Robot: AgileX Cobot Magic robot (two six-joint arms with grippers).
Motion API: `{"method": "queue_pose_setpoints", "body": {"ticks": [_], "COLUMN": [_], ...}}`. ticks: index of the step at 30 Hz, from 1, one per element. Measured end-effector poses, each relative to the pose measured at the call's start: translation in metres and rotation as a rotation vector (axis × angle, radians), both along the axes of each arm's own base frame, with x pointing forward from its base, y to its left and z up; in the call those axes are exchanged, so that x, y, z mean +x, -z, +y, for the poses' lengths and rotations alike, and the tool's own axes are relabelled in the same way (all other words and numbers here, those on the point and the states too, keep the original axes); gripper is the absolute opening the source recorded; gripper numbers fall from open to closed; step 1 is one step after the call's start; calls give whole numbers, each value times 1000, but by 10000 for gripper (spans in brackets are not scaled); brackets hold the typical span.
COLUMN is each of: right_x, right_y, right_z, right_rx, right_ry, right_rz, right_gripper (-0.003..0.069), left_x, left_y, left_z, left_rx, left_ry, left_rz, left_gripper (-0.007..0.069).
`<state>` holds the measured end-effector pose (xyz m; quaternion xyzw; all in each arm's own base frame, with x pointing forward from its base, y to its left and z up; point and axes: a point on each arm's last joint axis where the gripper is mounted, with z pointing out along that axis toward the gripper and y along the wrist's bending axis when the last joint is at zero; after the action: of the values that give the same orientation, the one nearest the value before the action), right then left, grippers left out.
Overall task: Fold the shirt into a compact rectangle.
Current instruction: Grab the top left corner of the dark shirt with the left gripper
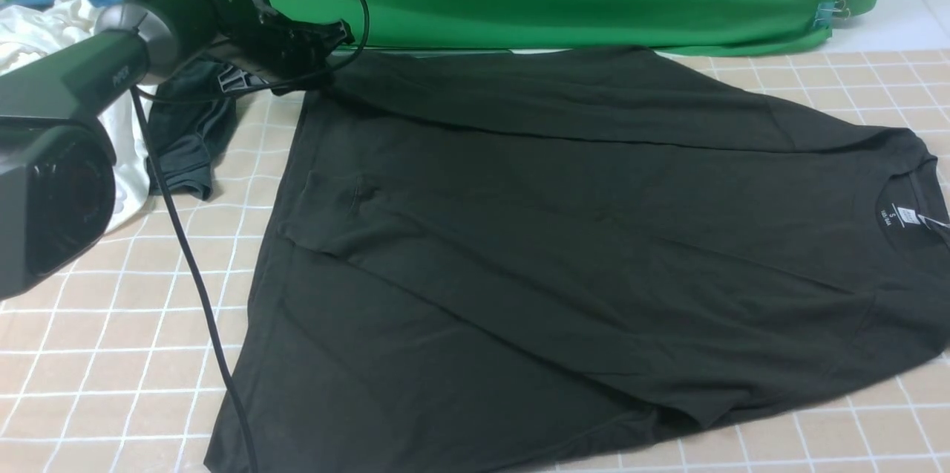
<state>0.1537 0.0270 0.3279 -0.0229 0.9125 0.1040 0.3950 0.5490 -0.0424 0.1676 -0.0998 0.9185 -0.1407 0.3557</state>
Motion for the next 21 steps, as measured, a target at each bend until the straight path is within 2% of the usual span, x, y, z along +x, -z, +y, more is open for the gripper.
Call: {"method": "queue_pose_setpoints", "body": {"ticks": [6, 9, 11, 13, 17, 18, 19, 20, 21], "right_x": [0, 0, 0, 0, 0, -1, -1, -1, -1], "right_y": [0, 0, 0, 0, 0, 1, 1, 1, 1], "right_z": [0, 0, 0, 0, 0, 0, 0, 0, 0], "right_rx": [23, 24, 24, 25, 25, 24, 24, 24, 28], "right_ry": [20, 21, 21, 22, 21, 21, 21, 21, 24], "right_rz": [10, 11, 11, 12, 15, 15, 16, 16, 25], "right_gripper": [76, 81, 83, 87, 90, 90, 90, 90, 91], "left_x": [-1, 0, 1, 2, 2, 2, 2, 2, 2], "left_y": [4, 9, 10, 12, 14, 15, 15, 15, 15], "left_z": [0, 0, 0, 0, 0, 0, 0, 0, 1], "left_rx": [-1, 4, 5, 5, 2, 2, 2, 2, 6], "left_ry": [3, 5, 4, 2, 0, 0, -1, -1, 0], "left_rz": [19, 22, 16, 14, 15, 16, 17, 17, 17], "left_gripper": [418, 475, 477, 450, 342, 309, 244, 235, 169]}}
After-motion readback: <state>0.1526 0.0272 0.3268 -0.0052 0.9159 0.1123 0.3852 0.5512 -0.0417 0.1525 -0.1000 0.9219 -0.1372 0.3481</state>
